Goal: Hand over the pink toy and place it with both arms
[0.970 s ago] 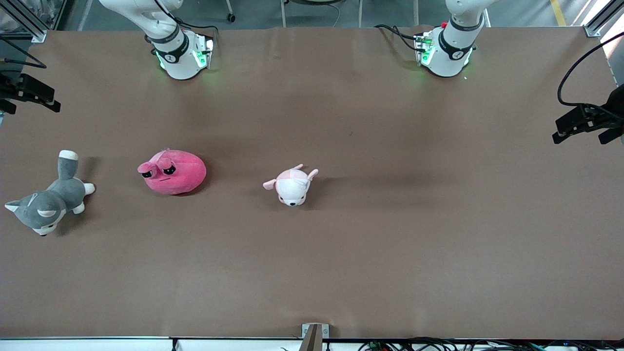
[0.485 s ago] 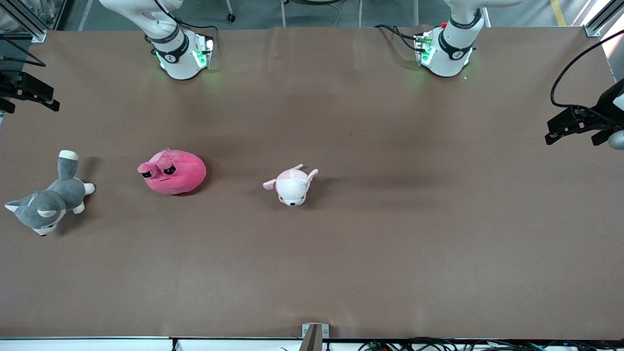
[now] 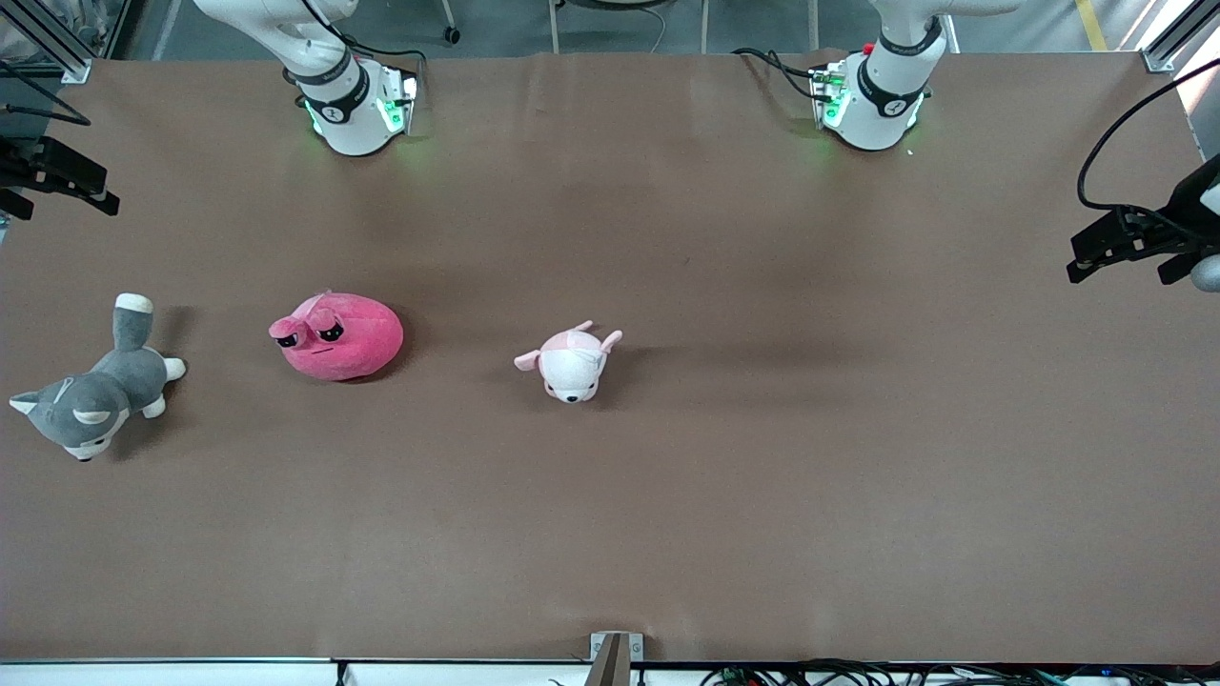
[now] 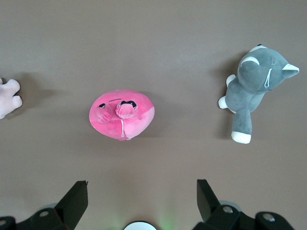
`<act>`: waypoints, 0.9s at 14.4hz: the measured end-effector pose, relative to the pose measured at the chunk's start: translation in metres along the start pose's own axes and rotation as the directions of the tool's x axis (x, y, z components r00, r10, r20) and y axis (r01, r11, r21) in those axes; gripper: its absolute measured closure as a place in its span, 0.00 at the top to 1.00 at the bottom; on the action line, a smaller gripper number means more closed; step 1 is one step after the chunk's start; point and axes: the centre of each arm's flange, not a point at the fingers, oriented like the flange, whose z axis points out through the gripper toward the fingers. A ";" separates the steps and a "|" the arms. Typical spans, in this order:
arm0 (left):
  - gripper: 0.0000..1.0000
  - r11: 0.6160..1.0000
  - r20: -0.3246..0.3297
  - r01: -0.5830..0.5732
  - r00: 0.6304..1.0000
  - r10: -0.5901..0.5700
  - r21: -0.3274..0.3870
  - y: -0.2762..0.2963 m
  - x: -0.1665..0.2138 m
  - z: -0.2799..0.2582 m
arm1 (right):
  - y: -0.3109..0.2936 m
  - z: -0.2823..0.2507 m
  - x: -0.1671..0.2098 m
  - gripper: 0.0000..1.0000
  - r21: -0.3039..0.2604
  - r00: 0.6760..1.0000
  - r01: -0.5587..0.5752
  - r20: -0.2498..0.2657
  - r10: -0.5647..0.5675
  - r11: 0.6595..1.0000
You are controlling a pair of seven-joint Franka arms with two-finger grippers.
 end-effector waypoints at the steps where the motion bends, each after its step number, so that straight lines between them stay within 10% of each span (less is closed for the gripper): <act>1: 1.00 1.000 -0.005 0.000 1.000 0.000 0.000 0.000 0.000 -0.002 | 0.000 0.000 0.000 1.00 0.002 1.000 -0.001 0.001 0.001 1.000; 13: 1.00 1.000 -0.018 0.003 1.000 -0.003 -0.017 0.000 -0.001 -0.012 | -0.001 0.001 -0.003 1.00 0.007 0.999 -0.032 0.019 0.032 0.999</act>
